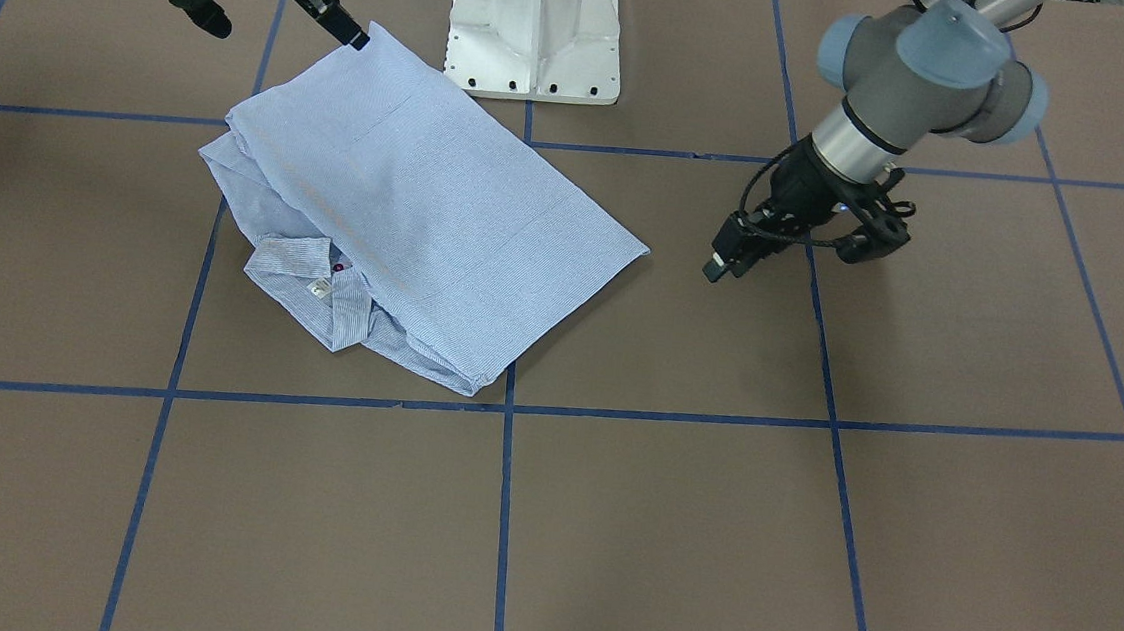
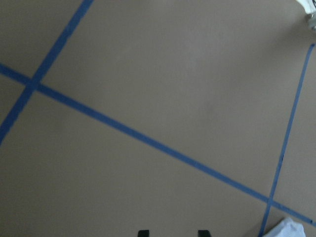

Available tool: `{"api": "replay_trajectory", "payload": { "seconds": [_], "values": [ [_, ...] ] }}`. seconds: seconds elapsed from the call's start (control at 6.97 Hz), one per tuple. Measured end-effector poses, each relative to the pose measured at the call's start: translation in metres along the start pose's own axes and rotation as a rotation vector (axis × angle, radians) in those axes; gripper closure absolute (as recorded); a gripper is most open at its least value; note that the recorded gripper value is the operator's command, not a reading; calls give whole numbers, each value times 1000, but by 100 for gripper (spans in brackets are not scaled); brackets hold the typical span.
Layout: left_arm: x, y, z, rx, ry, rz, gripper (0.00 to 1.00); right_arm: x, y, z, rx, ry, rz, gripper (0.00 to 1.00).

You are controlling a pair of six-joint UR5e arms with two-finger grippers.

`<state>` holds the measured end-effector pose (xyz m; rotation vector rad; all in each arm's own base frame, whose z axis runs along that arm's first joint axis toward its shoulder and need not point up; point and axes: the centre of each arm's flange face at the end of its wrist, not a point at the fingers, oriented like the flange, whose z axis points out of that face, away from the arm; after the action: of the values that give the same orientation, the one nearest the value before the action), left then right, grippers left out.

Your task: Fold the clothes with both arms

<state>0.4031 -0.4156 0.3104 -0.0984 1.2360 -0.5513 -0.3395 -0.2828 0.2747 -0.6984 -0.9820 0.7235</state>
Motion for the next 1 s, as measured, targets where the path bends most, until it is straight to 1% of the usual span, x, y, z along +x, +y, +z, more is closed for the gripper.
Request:
{"api": "replay_trajectory", "payload": {
  "seconds": [0.14, 0.29, 0.43, 0.57, 0.86, 1.0],
  "values": [
    [-3, 37, 19, 3, -2, -21, 47, -33, -16, -12, 32, -67, 14, 0],
    [-8, 62, 35, -1, -14, -23, 47, -56, -28, -22, 58, -114, 16, 0],
    [-13, 82, 52, -11, -39, -20, 47, -69, -37, -29, 85, -144, 0, 0],
    [-17, 89, 65, -6, -60, -19, 47, -77, -43, -29, 114, -162, -28, 0],
    [-7, 91, 98, 20, -81, -21, 49, -91, -55, -23, 176, -186, -79, 0],
    [-3, 89, 112, 36, -90, -21, 66, -94, -58, -21, 189, -188, -85, 0]
  ]
}}
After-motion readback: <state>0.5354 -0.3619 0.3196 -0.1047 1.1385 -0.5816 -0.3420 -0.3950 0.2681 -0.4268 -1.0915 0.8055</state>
